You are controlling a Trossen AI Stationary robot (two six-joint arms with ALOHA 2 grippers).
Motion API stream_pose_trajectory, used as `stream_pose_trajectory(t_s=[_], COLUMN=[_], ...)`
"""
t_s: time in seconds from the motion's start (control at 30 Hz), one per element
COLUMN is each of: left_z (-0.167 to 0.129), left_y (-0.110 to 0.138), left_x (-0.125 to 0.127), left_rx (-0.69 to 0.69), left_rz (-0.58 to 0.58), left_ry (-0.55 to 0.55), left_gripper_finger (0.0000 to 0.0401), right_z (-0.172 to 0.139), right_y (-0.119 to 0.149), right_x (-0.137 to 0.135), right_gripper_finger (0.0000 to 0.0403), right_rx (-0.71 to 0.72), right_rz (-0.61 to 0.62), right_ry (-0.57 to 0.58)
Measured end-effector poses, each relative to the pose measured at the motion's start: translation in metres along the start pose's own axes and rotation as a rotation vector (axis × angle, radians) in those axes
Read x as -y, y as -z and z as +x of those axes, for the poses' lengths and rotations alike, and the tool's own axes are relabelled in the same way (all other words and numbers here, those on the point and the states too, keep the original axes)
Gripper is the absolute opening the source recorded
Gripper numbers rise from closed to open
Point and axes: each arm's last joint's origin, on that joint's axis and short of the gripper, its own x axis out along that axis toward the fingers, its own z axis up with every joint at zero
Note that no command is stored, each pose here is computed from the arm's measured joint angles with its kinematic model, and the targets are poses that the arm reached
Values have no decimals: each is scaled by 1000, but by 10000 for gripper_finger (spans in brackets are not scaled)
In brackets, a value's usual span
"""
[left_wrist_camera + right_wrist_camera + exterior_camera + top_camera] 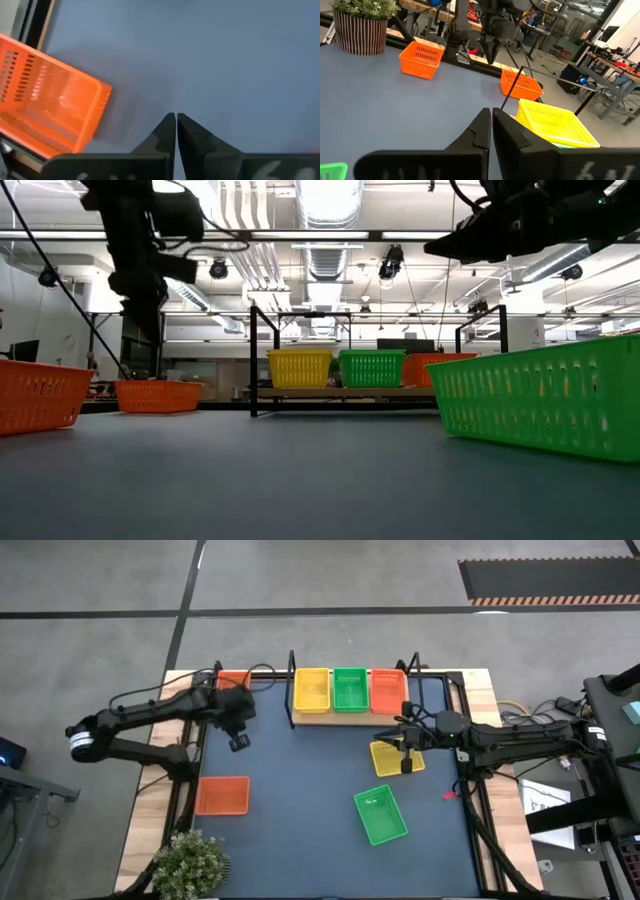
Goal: Stack baskets on shelf by color
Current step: Stack the top orange bin on top of the orange bin on the shelf
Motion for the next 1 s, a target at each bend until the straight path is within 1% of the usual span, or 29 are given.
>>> stream_pose_trajectory(t_s=[0.13, 0.3, 0.37, 0.47, 0.57, 0.7, 0.9, 1.0], left_z=[12, 28, 37, 49, 61, 73, 87, 90], left_y=[-2, -7, -10, -13, -15, -17, -18, -18], left_x=[-17, -30, -34, -40, -46, -54, -60, -60], left_rx=[-47, -94, -125, -174, -213, -243, -276, -286], left_rz=[70, 160, 205, 261, 276, 256, 259, 283], left_ry=[-14, -26, -49, -89, -119, -148, -143, -136], left_gripper_finger=[29, 83, 102, 121, 129, 130, 130, 123], right_z=[0, 0, 0, 0, 0, 0, 0, 0], right_y=[0, 0, 1, 1, 1, 1, 1, 1], right_x=[0, 0, 0, 0, 0, 0, -1, -1], right_gripper_finger=[9, 9, 9, 9, 9, 9, 9, 9], right_rx=[-1, -4, -6, -8, -13, -14, -14, -14], right_rz=[1, 1, 1, 1, 1, 1, 1, 1], right_ry=[0, -2, -2, -3, -5, -5, -5, -5])
